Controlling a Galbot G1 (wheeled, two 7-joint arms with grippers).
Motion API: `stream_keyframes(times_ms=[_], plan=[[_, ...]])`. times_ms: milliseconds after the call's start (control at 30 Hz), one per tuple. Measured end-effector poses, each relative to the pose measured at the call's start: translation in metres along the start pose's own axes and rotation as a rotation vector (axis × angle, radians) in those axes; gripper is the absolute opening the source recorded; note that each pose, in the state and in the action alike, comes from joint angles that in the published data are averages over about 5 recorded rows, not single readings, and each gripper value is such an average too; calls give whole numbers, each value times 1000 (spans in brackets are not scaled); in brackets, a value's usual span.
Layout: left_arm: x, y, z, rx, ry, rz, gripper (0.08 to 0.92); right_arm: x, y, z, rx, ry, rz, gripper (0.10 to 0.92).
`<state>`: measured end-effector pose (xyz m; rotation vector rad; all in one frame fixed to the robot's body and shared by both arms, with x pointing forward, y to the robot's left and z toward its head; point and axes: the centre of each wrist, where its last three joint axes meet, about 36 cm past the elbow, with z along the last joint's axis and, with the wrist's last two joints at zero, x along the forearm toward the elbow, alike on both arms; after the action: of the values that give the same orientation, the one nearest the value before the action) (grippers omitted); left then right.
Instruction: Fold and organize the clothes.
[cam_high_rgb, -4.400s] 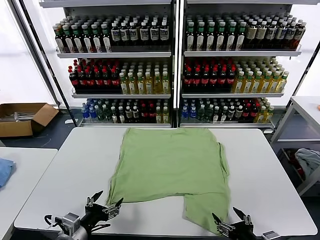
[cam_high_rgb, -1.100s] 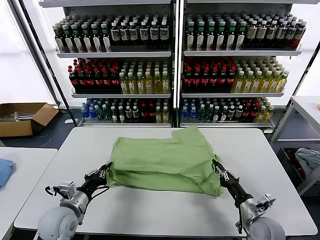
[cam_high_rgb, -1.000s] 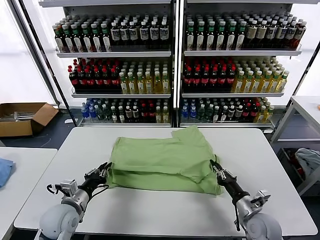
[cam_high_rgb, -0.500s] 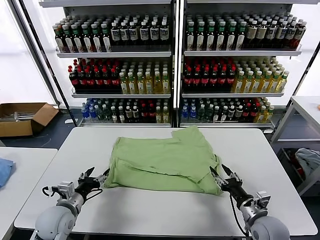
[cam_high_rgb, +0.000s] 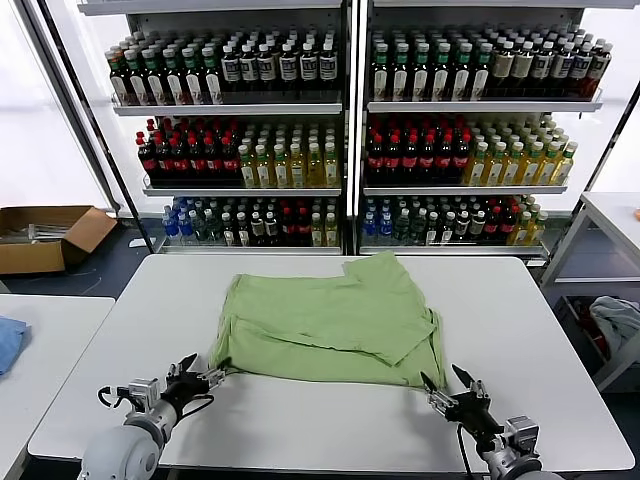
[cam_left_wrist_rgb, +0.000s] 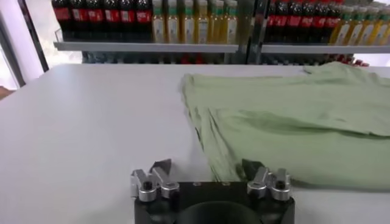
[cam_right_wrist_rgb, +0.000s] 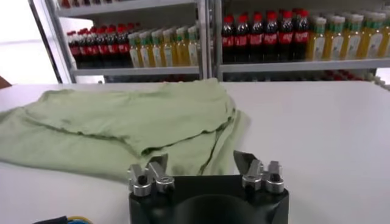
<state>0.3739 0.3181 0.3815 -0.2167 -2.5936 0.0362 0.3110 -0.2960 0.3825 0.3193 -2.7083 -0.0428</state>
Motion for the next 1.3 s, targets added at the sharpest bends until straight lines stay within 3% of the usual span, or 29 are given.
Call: stream_keyframes(times_ms=[433,667,1067,1300], plan=[[2,1,5,27,5,22,290,-4,-1,-2,19,28,12,144],[9,3,7,28,1,21,106,-2,4,-3,11,30,-3,113],[45,9,-1,-40,-53,27,83,25,9,-2,11,7,-3,113],[69,13,0,-85,-49,11,83,53,25,6,6,9,-7,113]])
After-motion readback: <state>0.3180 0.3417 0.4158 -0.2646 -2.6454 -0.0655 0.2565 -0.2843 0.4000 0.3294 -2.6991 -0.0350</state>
